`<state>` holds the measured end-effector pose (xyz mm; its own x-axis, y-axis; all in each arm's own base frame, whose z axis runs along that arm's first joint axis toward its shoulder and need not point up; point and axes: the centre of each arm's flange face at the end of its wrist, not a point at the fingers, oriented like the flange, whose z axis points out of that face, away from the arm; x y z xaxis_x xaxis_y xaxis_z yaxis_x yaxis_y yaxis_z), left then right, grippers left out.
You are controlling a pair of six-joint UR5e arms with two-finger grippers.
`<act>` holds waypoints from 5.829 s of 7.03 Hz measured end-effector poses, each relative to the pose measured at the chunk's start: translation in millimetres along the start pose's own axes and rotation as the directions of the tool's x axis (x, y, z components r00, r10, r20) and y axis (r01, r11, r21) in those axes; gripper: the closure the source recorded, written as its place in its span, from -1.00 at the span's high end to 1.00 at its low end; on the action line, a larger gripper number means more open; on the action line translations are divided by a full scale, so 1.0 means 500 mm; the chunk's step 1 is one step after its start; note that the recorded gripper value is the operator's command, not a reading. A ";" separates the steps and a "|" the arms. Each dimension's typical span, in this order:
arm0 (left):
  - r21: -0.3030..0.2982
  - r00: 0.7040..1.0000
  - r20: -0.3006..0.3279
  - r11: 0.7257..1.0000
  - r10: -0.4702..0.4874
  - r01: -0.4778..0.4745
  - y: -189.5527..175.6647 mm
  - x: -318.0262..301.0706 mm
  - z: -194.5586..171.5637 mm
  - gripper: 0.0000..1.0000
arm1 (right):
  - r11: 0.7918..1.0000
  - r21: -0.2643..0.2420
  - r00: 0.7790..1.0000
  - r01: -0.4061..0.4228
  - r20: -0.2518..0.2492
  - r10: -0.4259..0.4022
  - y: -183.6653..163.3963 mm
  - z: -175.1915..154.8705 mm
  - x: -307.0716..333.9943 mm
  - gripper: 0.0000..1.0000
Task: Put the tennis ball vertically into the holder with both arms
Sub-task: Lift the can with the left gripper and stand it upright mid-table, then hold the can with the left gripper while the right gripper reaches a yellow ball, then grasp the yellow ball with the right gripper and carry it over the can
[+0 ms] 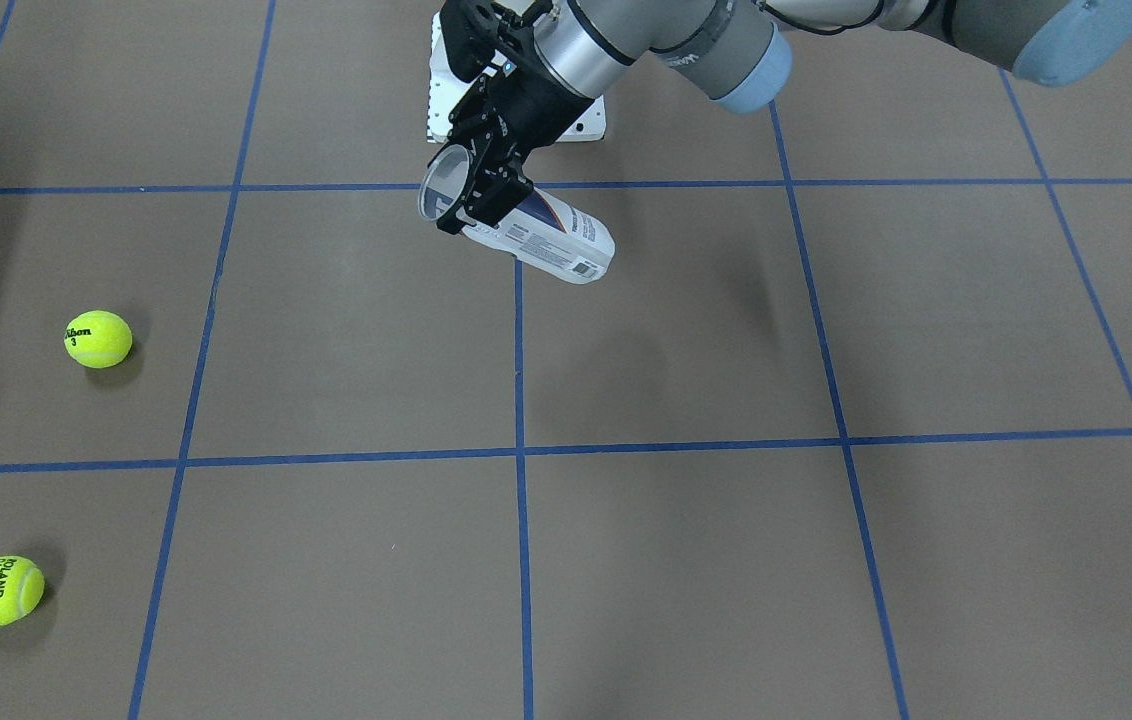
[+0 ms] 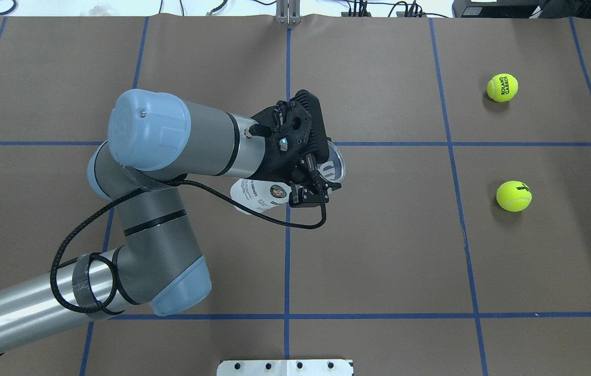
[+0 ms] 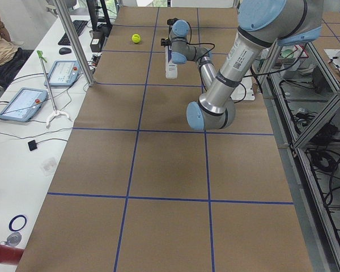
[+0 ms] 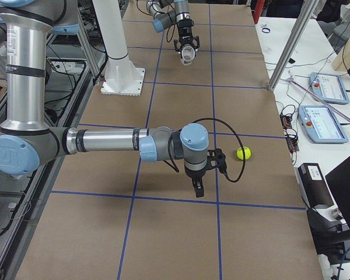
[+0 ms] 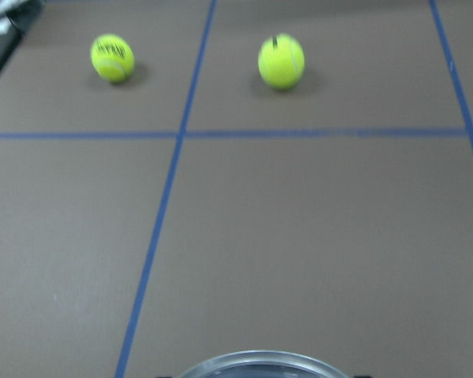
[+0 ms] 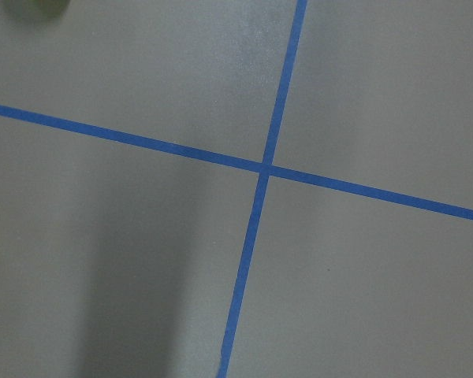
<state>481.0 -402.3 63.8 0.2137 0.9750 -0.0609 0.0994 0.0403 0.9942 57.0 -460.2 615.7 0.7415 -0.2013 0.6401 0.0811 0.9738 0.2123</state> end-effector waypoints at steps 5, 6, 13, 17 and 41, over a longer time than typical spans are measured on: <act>0.420 0.983 0.121 0.905 -0.136 0.073 0.005 -0.061 -0.006 0.14 | 1.000 0.007 1.000 0.006 -0.001 -0.006 -0.002 -0.007 -0.006 1.00; 0.444 0.974 0.139 0.891 -0.176 0.097 0.024 -0.076 0.003 0.33 | 1.000 0.008 1.000 0.007 -0.001 -0.007 -0.003 -0.008 -0.007 1.00; 0.570 0.960 0.151 0.814 -0.236 0.111 0.289 -0.138 0.083 0.66 | 0.997 0.035 0.995 -0.075 0.063 0.073 -0.024 -0.034 -0.046 1.00; 0.579 0.961 0.145 0.808 -0.234 0.109 0.314 -0.136 0.088 0.67 | 0.964 0.027 0.959 -0.263 0.116 0.258 -0.092 -0.007 -0.294 1.00; 0.575 0.969 0.108 0.809 -0.224 0.123 0.358 -0.091 0.114 0.69 | 0.959 0.143 0.953 -0.246 0.218 0.212 -0.186 0.142 -0.801 -0.86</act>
<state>544.4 -452.0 239.5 0.2897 0.9118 -0.2910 0.6654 0.0266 0.7461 -294.6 -477.8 392.0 0.5784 -0.0088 0.8157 -0.1994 0.9681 0.1518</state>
